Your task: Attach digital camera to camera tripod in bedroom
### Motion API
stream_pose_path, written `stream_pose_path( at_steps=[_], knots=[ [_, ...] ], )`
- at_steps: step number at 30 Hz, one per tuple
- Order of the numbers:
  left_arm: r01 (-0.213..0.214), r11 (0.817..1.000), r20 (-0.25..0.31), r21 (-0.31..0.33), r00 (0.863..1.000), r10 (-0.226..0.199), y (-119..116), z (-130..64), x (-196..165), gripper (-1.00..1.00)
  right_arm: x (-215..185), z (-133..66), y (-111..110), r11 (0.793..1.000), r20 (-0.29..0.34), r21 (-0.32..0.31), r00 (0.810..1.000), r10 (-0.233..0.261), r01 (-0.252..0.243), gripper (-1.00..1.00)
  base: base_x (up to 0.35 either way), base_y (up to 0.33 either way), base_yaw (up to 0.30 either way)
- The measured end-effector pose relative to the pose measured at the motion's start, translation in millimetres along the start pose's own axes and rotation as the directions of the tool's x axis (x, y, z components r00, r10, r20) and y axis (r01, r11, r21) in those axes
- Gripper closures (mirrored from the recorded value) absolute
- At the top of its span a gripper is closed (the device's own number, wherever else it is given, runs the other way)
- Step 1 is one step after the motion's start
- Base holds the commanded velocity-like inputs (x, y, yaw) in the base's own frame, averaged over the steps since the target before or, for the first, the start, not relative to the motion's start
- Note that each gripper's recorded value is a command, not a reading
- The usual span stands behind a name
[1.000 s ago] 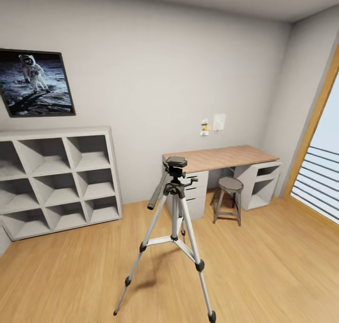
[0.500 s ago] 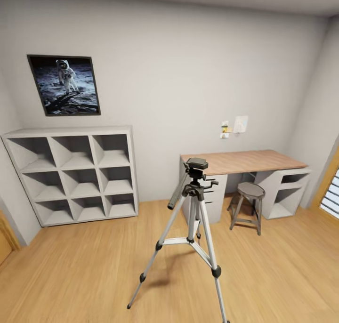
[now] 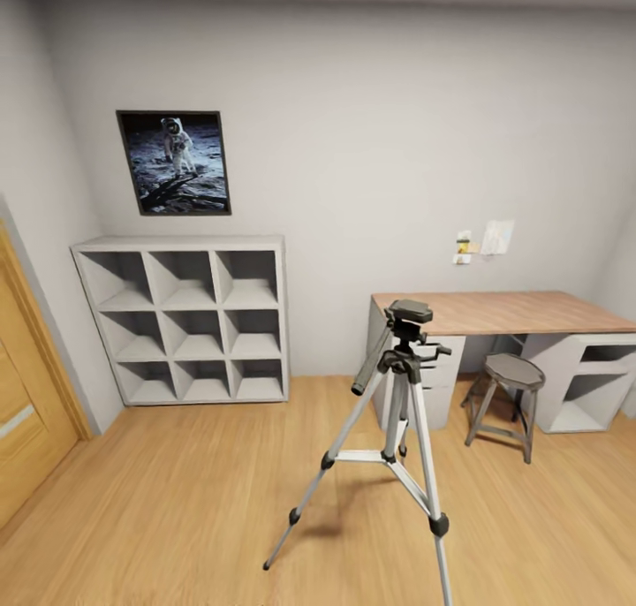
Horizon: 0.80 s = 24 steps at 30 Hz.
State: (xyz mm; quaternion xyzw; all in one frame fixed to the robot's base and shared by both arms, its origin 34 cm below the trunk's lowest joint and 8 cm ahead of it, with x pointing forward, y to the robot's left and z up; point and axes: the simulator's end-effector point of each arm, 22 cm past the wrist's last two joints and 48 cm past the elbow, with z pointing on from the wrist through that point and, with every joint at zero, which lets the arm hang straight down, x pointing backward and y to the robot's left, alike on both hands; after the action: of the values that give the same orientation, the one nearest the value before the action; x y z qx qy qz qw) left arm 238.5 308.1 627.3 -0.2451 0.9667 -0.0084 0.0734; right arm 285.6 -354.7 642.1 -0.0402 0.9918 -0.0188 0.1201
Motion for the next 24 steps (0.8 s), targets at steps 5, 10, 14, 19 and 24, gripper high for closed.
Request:
stream_pose_path(
  at_steps=[5,10,14,19,24],
  knots=[
    [0.000,1.000,-0.001,-0.001,1.000,0.000,0.3,0.0,0.3,1.00,0.2,0.0,0.2,1.000,-0.001,-0.001,1.000,0.000,0.000,-1.00,0.000,0.000,0.267],
    [0.000,1.000,-0.001,-0.001,1.000,0.000,0.3,0.0,0.3,1.00,0.3,0.0,0.3,1.000,-0.001,-0.001,1.000,0.000,0.000,-1.00,0.000,0.000,0.267],
    [0.000,1.000,-0.001,-0.001,1.000,0.000,0.5,0.0,0.4,1.00,0.3,0.0,0.3,1.000,-0.001,-0.001,1.000,0.000,0.000,-1.00,0.000,0.000,0.268],
    [0.000,1.000,-0.001,-0.001,1.000,0.000,0.5,0.0,0.5,1.00,0.3,0.0,0.3,1.000,-0.001,-0.002,1.000,0.000,0.000,-1.00,0.000,0.000,0.268],
    [0.000,1.000,-0.001,-0.001,1.000,0.000,0.3,0.0,0.3,1.00,0.3,0.0,0.3,1.000,-0.001,-0.002,1.000,0.000,0.000,-1.00,0.000,0.000,0.268]
  ],
)
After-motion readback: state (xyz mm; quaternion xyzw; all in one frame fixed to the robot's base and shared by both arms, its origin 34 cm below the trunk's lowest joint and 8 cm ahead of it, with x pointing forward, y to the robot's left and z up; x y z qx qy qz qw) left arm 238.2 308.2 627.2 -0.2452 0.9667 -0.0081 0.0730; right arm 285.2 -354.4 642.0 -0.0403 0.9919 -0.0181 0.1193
